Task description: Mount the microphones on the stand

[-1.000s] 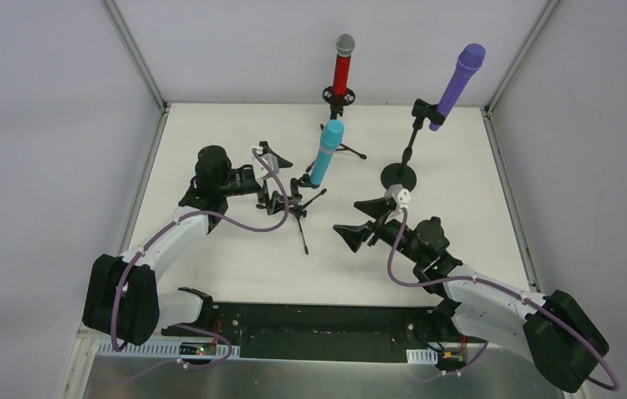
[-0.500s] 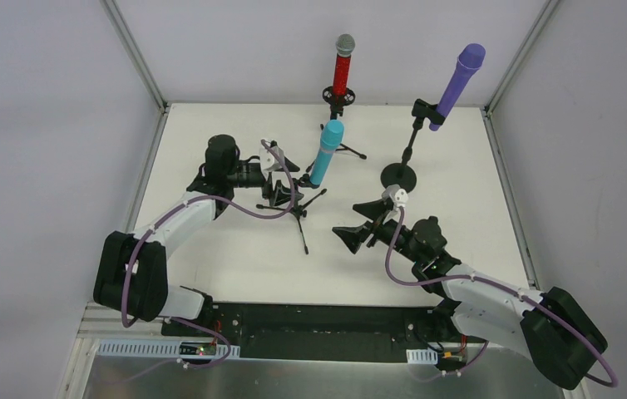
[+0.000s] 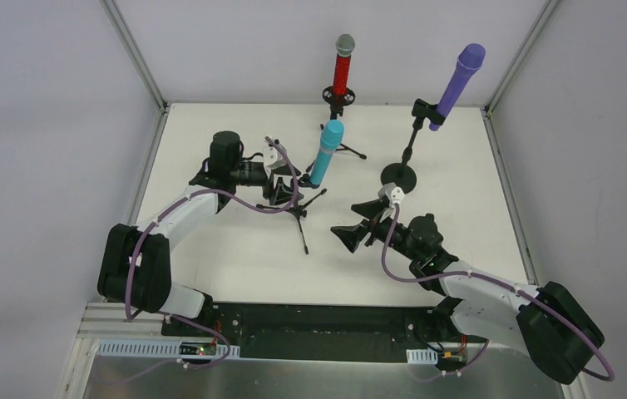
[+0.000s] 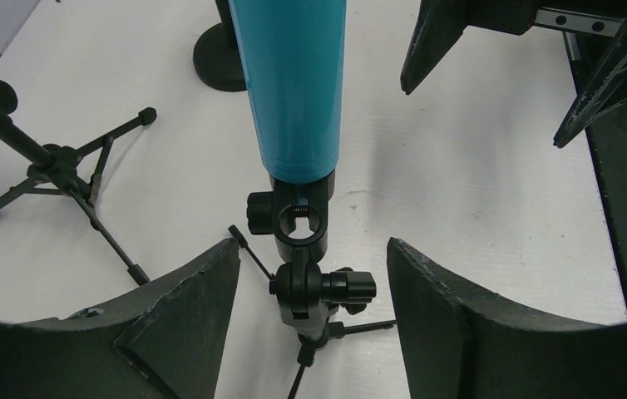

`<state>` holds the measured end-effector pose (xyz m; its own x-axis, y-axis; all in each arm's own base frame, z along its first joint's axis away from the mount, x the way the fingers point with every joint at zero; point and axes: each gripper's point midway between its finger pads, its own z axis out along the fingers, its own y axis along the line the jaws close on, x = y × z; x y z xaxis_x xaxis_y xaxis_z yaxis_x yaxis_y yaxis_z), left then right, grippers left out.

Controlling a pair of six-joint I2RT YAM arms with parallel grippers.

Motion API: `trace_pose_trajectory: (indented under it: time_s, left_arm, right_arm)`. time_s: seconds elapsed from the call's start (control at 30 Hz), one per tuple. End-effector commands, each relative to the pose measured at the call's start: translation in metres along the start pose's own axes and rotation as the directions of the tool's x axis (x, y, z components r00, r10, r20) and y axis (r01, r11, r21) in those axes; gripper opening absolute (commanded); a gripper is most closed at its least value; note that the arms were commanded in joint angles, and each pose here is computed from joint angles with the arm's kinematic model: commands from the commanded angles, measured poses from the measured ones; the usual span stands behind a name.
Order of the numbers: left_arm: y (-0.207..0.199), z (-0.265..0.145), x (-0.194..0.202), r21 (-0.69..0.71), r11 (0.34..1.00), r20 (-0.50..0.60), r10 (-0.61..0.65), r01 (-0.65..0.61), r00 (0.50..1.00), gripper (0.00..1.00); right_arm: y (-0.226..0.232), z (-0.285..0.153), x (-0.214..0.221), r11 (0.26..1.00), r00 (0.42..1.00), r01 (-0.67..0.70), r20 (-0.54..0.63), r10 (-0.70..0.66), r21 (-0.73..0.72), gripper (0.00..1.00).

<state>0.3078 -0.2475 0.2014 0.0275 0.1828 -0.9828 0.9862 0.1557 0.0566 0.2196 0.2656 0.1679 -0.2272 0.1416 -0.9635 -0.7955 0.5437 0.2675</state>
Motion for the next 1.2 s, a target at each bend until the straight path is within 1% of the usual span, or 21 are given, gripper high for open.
trace_pose_trajectory:
  time_s: [0.0, 0.03, 0.17, 0.37, 0.43, 0.77, 0.9, 1.17]
  left_arm:
    - [-0.003, 0.005, -0.013, 0.051, 0.998, 0.026, 0.045, -0.046, 0.999, 0.64]
    - [-0.003, 0.005, -0.013, 0.050, 0.998, 0.025, 0.044, -0.045, 0.999, 0.63]
    - [-0.001, 0.006, -0.011, 0.046, 0.998, 0.017, 0.032, -0.033, 0.999, 0.55]
    - [-0.003, 0.006, -0.017, 0.066, 0.997, 0.031, 0.033, -0.035, 0.999, 0.44]
    - [-0.004, 0.007, -0.019, 0.075, 0.997, 0.035, 0.032, -0.034, 0.999, 0.39]
    - [-0.010, 0.013, -0.024, 0.114, 0.993, 0.047, 0.022, -0.027, 0.999, 0.01]
    - [-0.013, 0.013, -0.030, 0.115, 0.992, 0.054, 0.039, -0.045, 0.998, 0.00]
    - [-0.023, 0.020, -0.033, 0.139, 0.989, 0.061, 0.049, -0.057, 0.997, 0.00]
  right_arm:
    - [0.010, 0.010, -0.024, 0.999, 0.999, 0.020, 0.046, -0.018, -0.046, 0.99]
    - [0.010, 0.010, -0.024, 0.999, 0.999, 0.021, 0.044, -0.019, -0.046, 0.99]
    - [0.010, 0.012, -0.022, 0.999, 0.999, 0.026, 0.027, -0.025, -0.045, 0.99]
    - [0.011, 0.016, -0.017, 0.998, 1.000, 0.027, -0.001, -0.027, -0.057, 0.99]
    - [0.011, 0.017, -0.016, 0.998, 0.999, 0.034, -0.005, -0.034, -0.058, 0.99]
    - [0.012, 0.027, -0.003, 0.995, 0.998, 0.065, -0.014, -0.066, -0.075, 0.99]
    - [0.014, 0.034, -0.005, 0.995, 0.997, 0.073, 0.009, -0.072, -0.062, 0.99]
    - [0.019, 0.050, 0.001, 0.994, 0.995, 0.103, 0.017, -0.103, -0.044, 0.99]
